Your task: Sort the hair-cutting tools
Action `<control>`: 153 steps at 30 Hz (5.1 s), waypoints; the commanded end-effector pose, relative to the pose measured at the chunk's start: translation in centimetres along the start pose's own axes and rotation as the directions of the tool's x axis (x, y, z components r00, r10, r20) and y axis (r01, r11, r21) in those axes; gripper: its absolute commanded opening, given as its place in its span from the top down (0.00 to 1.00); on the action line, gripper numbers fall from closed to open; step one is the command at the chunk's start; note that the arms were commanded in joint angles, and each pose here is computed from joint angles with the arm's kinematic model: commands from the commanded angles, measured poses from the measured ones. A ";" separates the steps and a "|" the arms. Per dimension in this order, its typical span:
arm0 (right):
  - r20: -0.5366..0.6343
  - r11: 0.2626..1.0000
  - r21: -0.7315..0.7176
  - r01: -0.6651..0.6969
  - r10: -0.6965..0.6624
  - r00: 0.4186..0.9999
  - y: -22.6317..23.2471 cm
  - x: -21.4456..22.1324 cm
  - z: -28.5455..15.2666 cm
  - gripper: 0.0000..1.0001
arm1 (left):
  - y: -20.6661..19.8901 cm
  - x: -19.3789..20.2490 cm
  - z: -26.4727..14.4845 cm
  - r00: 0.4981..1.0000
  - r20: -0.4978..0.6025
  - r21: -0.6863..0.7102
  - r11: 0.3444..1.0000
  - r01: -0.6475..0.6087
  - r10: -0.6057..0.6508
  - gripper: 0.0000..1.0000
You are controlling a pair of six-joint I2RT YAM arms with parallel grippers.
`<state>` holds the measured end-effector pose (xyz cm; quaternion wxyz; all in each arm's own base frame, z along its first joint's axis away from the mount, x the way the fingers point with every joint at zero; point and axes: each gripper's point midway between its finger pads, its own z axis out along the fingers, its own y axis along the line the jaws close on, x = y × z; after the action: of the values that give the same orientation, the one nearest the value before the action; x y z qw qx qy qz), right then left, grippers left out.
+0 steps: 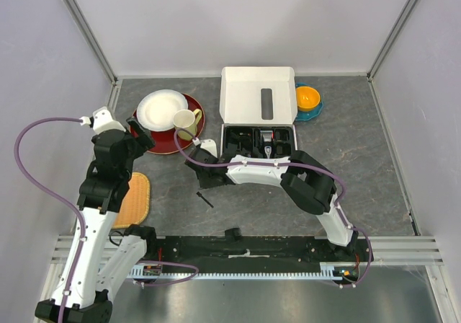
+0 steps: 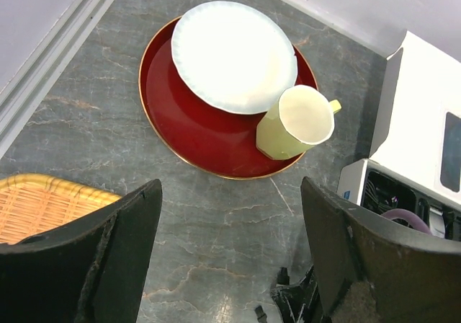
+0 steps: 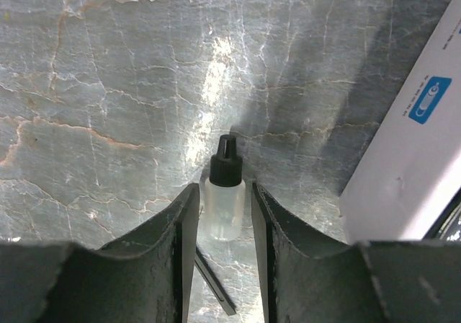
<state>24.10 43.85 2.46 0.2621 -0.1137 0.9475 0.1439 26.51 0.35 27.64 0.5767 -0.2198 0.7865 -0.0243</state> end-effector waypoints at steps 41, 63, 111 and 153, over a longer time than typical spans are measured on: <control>0.356 0.957 0.068 -0.282 0.240 0.903 -6.5 -10.8 -8.8 0.87 | -2.8 1.2 2.1 0.997 -0.073 0.106 0.994 -0.025 0.033 0.16; 0.242 0.944 0.146 -0.295 0.255 0.936 -9.0 -7.1 -4.4 0.87 | -4.6 3.7 3.2 0.974 -0.202 0.193 0.979 -0.060 0.099 0.18; 0.241 0.947 0.109 -0.303 0.271 0.932 -9.0 -8.4 -4.4 0.88 | -4.6 4.0 3.3 0.971 -0.211 0.197 0.978 -0.066 0.108 0.19; 0.074 0.941 -0.132 0.311 -0.304 0.950 -0.6 -4.8 -10.0 0.42 | -4.1 5.5 4.9 0.946 -0.308 0.159 0.986 -0.052 0.100 0.18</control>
<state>26.93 38.70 13.38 0.3178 -0.2018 0.9140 0.1516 30.28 -4.45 21.67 0.4606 -0.1484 0.8703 -0.0919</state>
